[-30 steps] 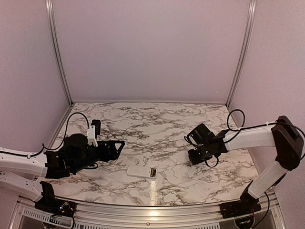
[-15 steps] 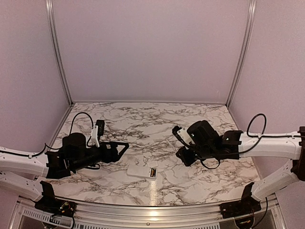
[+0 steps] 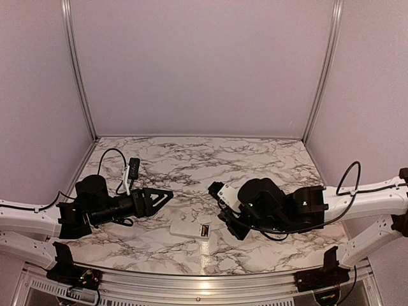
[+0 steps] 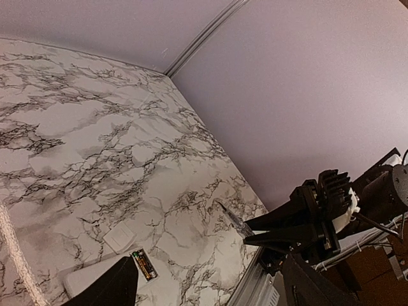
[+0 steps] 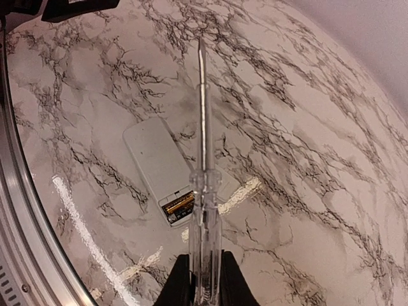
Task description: Unload the batteries from the remote control
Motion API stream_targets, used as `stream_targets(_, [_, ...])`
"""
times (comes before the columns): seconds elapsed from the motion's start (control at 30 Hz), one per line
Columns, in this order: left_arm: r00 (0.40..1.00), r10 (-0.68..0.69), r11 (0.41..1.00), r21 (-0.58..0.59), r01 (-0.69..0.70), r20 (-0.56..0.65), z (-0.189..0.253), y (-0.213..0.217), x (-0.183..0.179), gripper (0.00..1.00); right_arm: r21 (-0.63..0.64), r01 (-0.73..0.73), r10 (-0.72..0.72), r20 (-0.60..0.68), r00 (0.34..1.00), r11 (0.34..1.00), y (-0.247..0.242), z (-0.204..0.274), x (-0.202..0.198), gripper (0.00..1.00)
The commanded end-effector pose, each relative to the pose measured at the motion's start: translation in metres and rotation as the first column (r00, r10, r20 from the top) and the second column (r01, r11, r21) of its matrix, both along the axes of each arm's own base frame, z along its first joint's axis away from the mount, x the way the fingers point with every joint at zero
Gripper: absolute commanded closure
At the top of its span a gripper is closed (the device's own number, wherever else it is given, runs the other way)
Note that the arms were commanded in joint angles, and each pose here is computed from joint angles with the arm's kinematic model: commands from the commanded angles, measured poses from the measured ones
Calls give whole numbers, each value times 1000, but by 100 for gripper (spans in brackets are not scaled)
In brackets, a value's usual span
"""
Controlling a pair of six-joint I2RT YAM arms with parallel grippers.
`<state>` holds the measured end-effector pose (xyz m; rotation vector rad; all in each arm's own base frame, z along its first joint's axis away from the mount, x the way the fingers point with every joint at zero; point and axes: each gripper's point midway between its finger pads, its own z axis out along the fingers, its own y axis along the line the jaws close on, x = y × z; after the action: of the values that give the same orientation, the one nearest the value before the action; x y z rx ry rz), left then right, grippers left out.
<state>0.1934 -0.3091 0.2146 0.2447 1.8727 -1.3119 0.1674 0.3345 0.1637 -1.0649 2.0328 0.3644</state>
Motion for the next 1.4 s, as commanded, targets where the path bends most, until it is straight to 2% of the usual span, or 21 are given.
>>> stream_targets(0.0, [998,-68,997,-39,67,-9,5,-8,-7,19,12,0,-1,100,995,1000,17,24,-1,100])
stream_targets(0.23, [993,-112,993,-52,111,-28,3,-18,-9,25,-1,-14,14,133,991,1000,26,25,-7,100])
stream_targets(0.7, [985,-156,986,-78,150,-70,-5,-29,-10,32,-71,-34,48,217,975,997,49,18,-18,100])
stream_targets(0.93, [981,-170,983,-90,162,-95,-11,-34,-8,43,-101,-39,62,238,969,994,60,13,-21,100])
stream_targets(1.13, [979,-173,981,-103,163,-103,-12,-33,-7,57,-99,-42,65,240,969,994,62,12,-21,100])
stream_targets(1.37, [979,-169,982,-107,157,-114,-14,-32,-5,62,-100,-45,69,244,967,994,66,12,-21,100])
